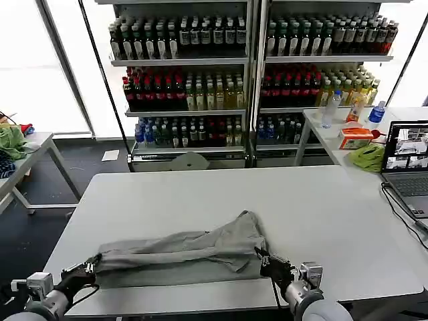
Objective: Fold and organize the clothes.
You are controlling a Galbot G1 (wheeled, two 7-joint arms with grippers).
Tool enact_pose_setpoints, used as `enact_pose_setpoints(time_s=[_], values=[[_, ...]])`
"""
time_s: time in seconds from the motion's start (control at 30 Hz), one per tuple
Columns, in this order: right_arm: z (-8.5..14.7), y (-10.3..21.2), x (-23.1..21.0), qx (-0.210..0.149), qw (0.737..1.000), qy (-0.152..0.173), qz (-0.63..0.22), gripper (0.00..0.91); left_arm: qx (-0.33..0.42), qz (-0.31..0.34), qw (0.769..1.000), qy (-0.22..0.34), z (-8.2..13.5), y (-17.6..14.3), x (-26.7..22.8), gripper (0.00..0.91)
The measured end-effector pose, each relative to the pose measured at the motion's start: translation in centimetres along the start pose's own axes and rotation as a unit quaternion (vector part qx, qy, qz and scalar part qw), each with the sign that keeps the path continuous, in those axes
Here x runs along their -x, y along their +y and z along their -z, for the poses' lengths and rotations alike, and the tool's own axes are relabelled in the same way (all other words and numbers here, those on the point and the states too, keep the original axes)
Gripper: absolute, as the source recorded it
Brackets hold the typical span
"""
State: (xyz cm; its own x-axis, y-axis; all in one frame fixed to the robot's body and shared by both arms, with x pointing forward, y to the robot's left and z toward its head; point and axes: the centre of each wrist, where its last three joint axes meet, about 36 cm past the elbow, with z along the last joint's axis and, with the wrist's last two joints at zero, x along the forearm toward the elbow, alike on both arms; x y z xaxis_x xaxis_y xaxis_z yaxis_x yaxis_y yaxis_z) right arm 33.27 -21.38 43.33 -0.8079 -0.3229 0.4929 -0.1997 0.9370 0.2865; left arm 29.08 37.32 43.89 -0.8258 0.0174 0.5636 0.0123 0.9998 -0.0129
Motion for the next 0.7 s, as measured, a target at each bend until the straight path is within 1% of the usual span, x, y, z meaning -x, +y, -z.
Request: enact_pose_setpoints(time_s=[0.17, 0.37, 0.53, 0.7], values=[[0.2, -0.4, 0.6, -0.002, 1.0, -0.003, -0.004, 0.907, -0.008, -0.005, 1.0, 0.008, -1.5, -1.2, -0.2, 0.907], [1.0, -1.2, 0.9, -0.007, 1.0, -0.011, -0.006, 0.907, -0.016, -0.002, 1.0, 0.009, -2.3, -1.9, -0.5, 0.907], [1.9, -2.0, 0.3, -0.014, 1.0, -0.024, -0.005, 0.907, -0.015, 0.008, 1.0, -0.006, -1.5, -1.8, -0.9, 0.907], [3.2, -2.9, -0.8, -0.029, 0.998, -0.052, -0.008, 0.907, -0.013, 0.017, 0.999, -0.03, 0.1, -1.3, -1.5, 0.907]])
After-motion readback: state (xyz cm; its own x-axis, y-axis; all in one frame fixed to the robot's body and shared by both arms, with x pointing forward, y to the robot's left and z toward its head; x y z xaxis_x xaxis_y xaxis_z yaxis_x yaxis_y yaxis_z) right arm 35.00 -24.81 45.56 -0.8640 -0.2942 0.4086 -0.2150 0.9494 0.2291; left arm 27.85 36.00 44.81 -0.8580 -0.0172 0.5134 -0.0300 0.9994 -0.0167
